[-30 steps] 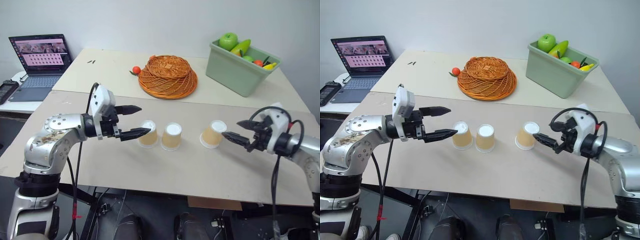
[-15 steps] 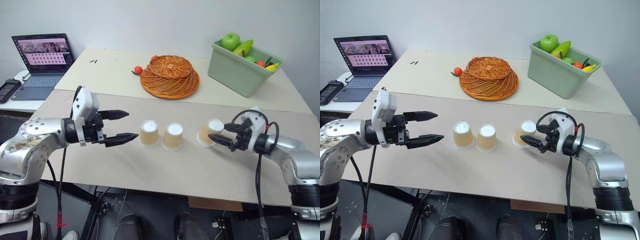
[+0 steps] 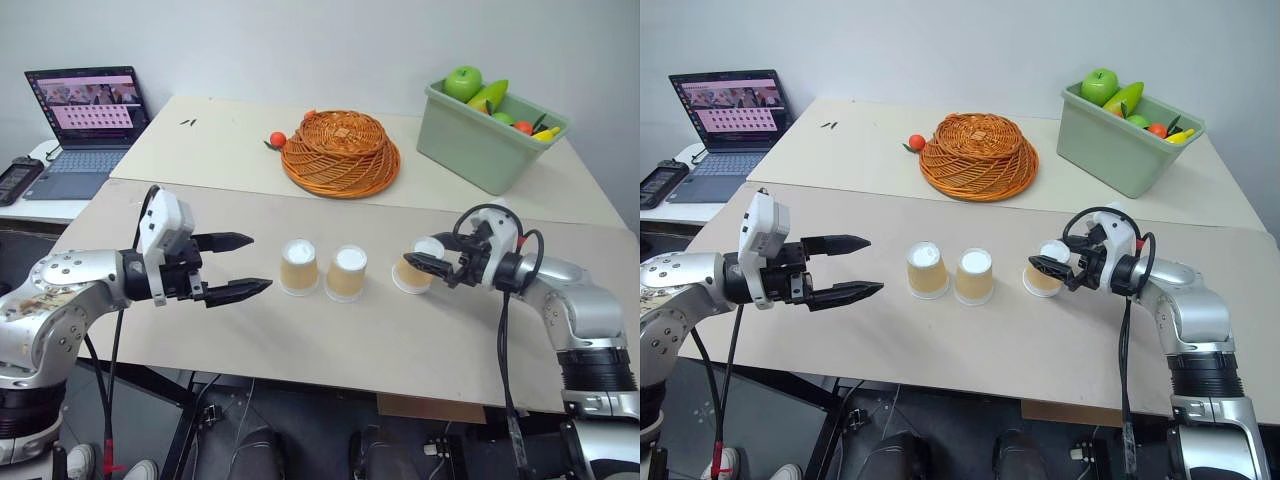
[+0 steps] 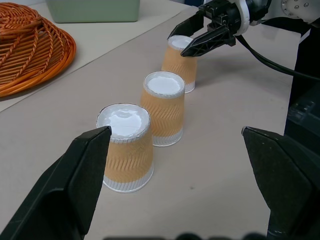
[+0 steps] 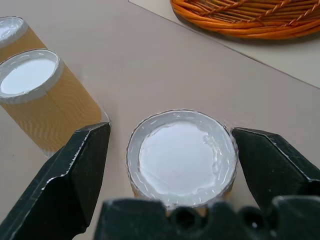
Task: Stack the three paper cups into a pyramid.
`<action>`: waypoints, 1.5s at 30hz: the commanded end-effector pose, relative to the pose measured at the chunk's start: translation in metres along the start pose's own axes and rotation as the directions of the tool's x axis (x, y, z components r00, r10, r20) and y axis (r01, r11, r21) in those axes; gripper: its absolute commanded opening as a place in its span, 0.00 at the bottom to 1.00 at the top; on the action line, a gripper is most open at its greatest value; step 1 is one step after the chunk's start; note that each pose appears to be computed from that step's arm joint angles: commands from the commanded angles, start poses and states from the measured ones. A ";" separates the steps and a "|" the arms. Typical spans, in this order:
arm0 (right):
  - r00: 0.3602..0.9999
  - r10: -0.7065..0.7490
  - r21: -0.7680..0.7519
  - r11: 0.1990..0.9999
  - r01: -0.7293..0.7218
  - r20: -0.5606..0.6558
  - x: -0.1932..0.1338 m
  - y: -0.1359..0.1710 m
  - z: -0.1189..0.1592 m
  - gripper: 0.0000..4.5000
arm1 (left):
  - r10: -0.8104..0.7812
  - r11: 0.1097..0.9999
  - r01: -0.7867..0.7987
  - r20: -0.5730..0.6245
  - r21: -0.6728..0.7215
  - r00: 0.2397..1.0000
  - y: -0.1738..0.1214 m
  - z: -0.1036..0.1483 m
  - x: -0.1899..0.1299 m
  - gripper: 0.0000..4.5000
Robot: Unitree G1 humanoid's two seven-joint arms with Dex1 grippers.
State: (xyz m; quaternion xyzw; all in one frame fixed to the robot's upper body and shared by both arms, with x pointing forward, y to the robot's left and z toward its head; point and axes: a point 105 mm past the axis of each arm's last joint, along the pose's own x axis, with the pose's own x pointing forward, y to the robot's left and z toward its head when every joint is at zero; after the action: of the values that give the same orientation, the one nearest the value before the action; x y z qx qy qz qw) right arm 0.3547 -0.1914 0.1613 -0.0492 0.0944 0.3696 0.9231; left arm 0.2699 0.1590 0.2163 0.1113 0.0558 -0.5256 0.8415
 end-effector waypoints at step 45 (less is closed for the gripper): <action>0.790 0.610 -0.322 0.737 -0.594 -0.061 0.060 0.129 0.159 0.55 | -0.002 0.999 0.001 0.046 0.039 0.999 -0.008 0.007 0.012 1.00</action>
State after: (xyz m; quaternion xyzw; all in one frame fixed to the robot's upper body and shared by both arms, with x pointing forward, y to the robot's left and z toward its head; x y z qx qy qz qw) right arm 0.3293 -0.0306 0.2945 -0.1486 0.0414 0.6601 0.7352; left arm 0.2732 0.1464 0.2105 0.1043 0.0468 -0.5264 0.8425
